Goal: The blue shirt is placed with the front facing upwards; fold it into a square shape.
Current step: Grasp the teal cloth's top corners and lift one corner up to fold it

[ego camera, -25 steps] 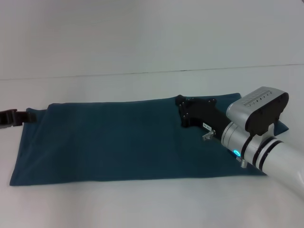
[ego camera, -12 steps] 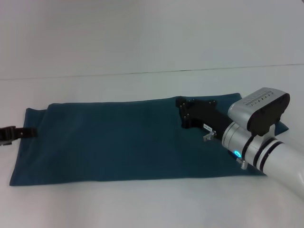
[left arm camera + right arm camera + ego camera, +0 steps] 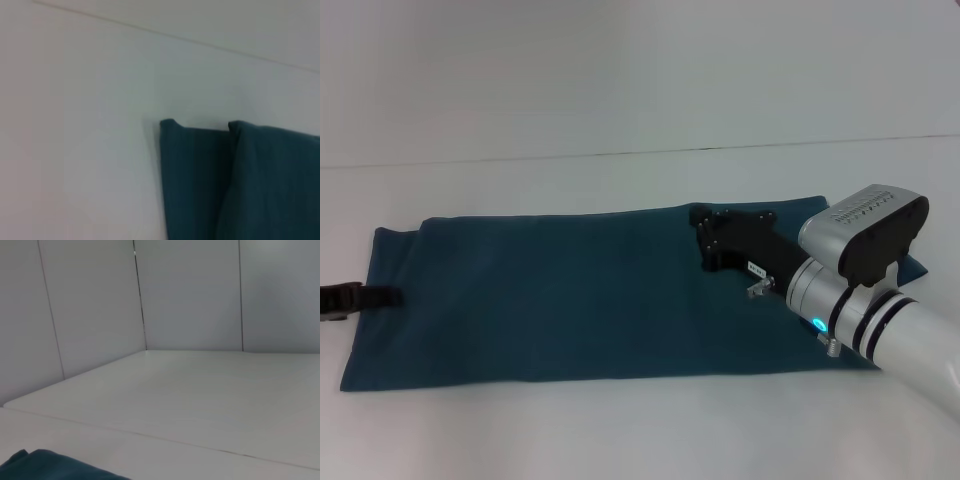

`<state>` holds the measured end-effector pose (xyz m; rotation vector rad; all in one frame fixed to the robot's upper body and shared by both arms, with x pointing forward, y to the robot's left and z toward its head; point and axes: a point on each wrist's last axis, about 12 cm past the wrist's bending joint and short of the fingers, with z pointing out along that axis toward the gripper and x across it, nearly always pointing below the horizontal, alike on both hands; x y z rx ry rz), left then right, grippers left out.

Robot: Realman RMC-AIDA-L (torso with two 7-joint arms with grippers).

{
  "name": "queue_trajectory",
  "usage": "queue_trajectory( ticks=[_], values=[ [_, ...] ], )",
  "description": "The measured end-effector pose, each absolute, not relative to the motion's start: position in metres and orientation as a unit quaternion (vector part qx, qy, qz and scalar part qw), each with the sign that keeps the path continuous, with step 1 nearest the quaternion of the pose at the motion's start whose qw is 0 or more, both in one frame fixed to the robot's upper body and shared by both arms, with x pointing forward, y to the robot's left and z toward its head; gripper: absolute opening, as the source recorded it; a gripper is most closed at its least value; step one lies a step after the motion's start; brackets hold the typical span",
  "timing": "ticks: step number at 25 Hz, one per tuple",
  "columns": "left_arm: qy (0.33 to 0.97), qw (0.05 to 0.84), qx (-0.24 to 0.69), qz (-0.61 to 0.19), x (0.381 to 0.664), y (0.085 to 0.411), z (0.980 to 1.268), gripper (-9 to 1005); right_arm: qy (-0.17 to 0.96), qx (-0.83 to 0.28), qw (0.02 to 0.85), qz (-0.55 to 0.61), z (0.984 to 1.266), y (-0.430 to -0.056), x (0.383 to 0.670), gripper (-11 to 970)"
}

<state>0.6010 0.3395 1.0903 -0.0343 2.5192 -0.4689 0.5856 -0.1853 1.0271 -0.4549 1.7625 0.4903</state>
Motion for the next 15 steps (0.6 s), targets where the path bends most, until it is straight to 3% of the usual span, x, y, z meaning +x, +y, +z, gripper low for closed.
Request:
queue_trajectory(
  ticks=[15],
  values=[
    [0.94, 0.278, 0.019, -0.196, 0.607, 0.323, 1.098, 944, 0.758, -0.193, 0.586, 0.211, 1.026, -0.186, 0.585, -2]
  ],
)
